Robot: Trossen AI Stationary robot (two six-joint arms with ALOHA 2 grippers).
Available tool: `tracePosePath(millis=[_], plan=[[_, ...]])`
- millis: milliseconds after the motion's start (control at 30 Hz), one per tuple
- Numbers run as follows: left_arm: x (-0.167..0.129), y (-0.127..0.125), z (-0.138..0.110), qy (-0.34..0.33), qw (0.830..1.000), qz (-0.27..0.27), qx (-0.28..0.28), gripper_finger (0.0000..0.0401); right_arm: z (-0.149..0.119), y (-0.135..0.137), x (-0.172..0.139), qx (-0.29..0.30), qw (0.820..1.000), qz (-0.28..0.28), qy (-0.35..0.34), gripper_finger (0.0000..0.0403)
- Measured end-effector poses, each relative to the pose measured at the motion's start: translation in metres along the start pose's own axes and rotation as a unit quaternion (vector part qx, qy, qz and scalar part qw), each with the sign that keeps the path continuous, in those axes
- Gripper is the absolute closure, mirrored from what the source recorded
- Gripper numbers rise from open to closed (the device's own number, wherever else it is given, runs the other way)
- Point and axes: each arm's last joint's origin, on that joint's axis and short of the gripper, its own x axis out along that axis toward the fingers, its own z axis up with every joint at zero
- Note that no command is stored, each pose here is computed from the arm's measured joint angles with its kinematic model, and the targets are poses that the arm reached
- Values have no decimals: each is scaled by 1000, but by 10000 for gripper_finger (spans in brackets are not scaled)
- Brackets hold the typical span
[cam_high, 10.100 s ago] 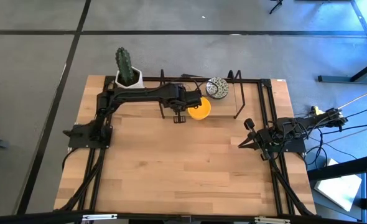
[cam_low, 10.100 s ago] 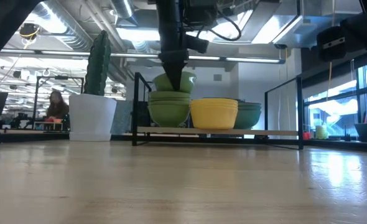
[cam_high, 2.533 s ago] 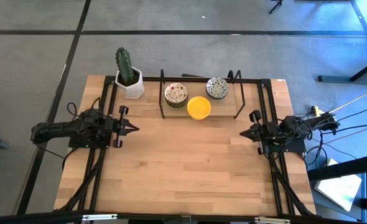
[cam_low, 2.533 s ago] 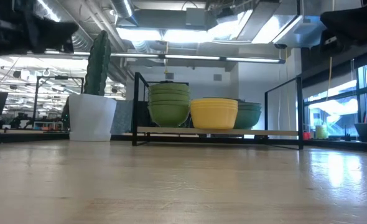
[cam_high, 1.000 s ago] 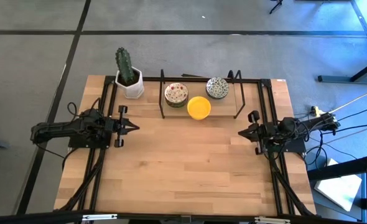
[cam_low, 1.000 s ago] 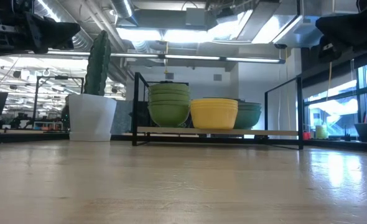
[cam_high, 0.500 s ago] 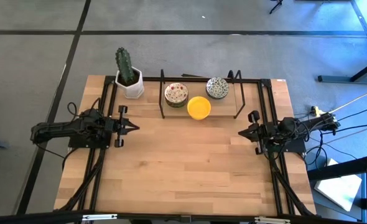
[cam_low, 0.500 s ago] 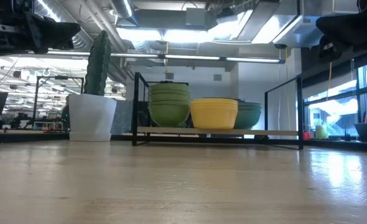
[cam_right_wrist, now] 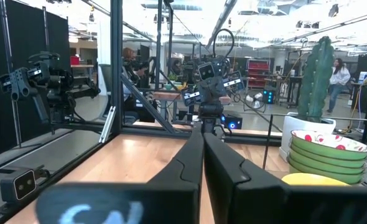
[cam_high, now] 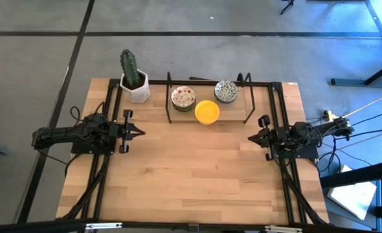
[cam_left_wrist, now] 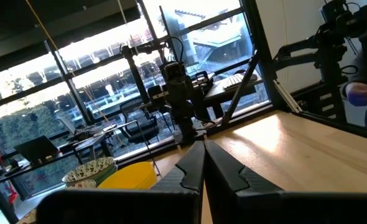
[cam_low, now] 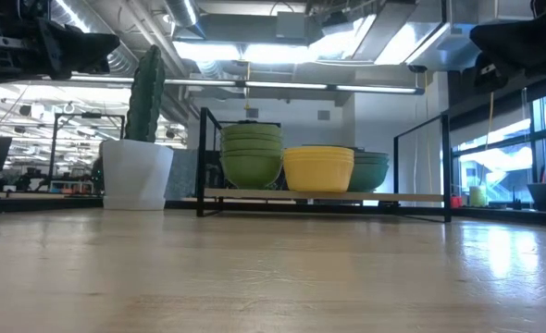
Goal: Pick & Place Mini bowls
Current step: Return to Home Position
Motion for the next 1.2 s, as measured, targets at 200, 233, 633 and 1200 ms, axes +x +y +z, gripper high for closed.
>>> tracePosePath(millis=[200,233,633,1200], plan=[[0,0,0,0,1000,0,0,395,0,0,0,0,1000,0,0,386],[0,0,0,0,1000,0,0,395,0,0,0,0,1000,0,0,386],[0,0,0,0,1000,0,0,395,0,0,0,0,1000,0,0,386],[0,0,0,0,1000,0,0,397,0,0,0,0,1000,0,0,386]])
